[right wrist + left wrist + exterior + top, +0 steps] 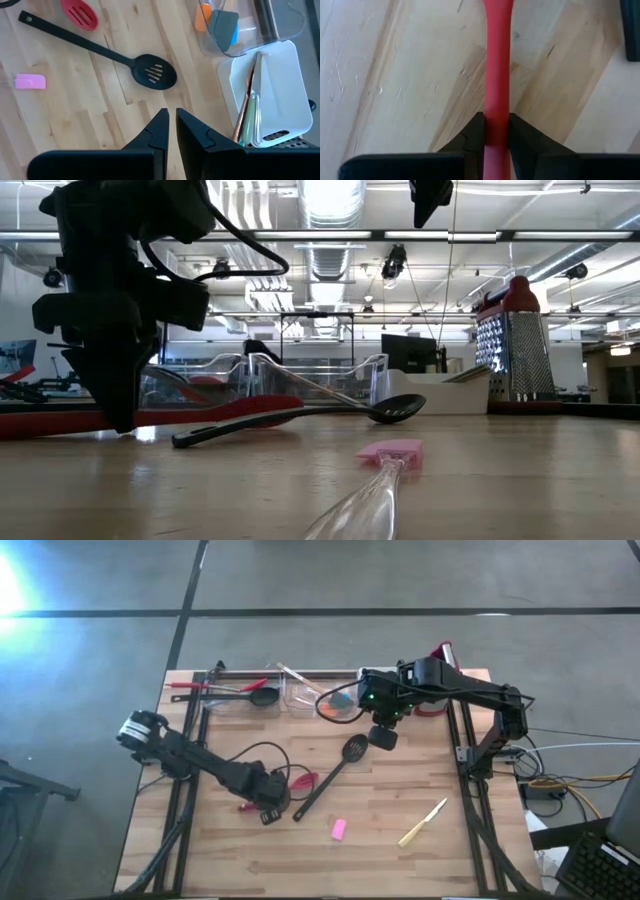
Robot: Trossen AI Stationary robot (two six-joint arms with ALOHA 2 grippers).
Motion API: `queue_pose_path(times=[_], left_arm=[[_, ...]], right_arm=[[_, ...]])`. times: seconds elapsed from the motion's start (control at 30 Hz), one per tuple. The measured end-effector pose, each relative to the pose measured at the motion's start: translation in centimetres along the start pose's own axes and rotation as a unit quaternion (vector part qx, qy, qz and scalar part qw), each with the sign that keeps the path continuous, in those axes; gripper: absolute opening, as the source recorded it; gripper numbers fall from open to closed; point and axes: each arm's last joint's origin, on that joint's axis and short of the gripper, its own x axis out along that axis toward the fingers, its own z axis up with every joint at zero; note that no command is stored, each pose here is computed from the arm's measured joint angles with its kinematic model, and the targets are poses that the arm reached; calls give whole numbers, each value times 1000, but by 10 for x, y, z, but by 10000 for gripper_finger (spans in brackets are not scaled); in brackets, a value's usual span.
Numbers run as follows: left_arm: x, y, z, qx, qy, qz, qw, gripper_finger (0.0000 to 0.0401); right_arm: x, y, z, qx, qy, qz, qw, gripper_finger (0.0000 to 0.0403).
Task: Pick & Place Kitchen Items
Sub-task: Put the red serving spoon into the left transparent bin
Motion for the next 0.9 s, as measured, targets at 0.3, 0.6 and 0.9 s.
queue_pose_path(times=[0.3,0.6,0.9], left_arm=[[-24,1,4,33,-12,-10,999,61],[-99,20,3,98,-10,87,991,61],[-172,57,7,130,-49,201,970,61]], right_arm=[[0,0,0,-1,-1,-9,1000,29],[0,0,0,-1,-1,-9,1000,29],[3,-1,2,0,-9,-21,1000,29]])
